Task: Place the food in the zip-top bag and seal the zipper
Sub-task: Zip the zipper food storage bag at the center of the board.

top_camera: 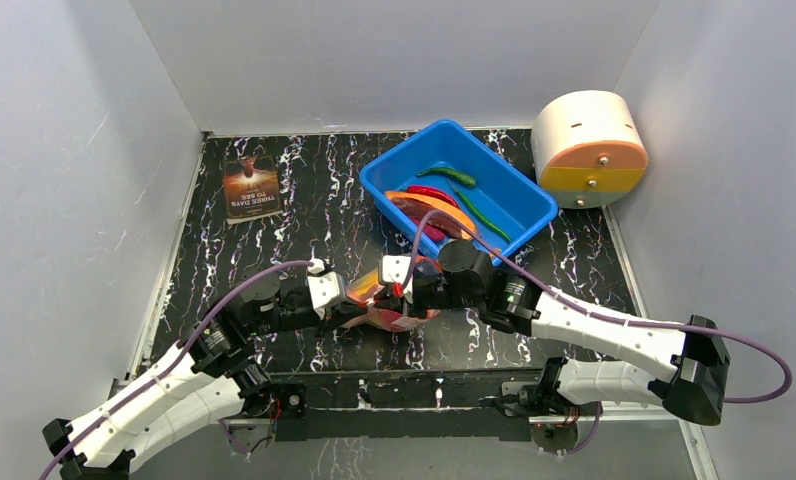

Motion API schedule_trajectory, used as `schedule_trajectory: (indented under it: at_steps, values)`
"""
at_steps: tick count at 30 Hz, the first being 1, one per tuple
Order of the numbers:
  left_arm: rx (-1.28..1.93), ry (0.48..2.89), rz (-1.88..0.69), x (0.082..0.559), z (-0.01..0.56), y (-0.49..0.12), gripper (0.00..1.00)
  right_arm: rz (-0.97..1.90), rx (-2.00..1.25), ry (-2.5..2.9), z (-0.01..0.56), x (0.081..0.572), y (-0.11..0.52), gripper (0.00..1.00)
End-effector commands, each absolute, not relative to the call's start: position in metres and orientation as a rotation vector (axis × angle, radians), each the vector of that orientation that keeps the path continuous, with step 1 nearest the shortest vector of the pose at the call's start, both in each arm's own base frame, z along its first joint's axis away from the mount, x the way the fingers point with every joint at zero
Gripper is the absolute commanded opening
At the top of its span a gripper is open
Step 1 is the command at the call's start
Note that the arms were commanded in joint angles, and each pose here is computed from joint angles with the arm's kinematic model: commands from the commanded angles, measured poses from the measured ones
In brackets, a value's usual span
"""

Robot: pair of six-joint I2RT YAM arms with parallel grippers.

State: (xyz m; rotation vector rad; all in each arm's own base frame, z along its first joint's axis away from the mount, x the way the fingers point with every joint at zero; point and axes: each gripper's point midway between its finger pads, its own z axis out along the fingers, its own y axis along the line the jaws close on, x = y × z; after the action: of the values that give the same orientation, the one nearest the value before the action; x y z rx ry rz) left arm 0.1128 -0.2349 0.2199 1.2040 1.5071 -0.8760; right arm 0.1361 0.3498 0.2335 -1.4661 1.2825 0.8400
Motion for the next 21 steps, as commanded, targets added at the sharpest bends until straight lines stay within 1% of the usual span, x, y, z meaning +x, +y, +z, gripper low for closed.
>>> schedule_trajectory:
  at_steps: [1, 4, 5, 7, 16, 21]
  values:
    - [1.193, 1.385, -0.944, 0.105, 0.246, -0.243, 0.00, 0.863, -1.430, 1.256, 0.248, 0.137, 0.352, 0.18]
    - [1.202, 1.392, -0.949, 0.105, 0.244, -0.245, 0.00, 0.890, -1.411, 1.218, 0.260, 0.136, 0.356, 0.31]
    - [1.205, 1.396, -0.950, 0.105, 0.243, -0.245, 0.00, 0.895, -1.410, 1.212, 0.262, 0.136, 0.358, 0.33]
    - [1.209, 1.400, -0.951, 0.106, 0.242, -0.246, 0.00, 0.904, -1.412, 1.201, 0.267, 0.135, 0.360, 0.35]
    - [1.214, 1.407, -0.944, 0.106, 0.239, -0.245, 0.00, 0.963, -1.428, 1.140, 0.286, 0.127, 0.367, 0.28]
    - [1.227, 1.413, -0.937, 0.105, 0.238, -0.244, 0.00, 0.970, -1.423, 1.131, 0.289, 0.125, 0.365, 0.20]
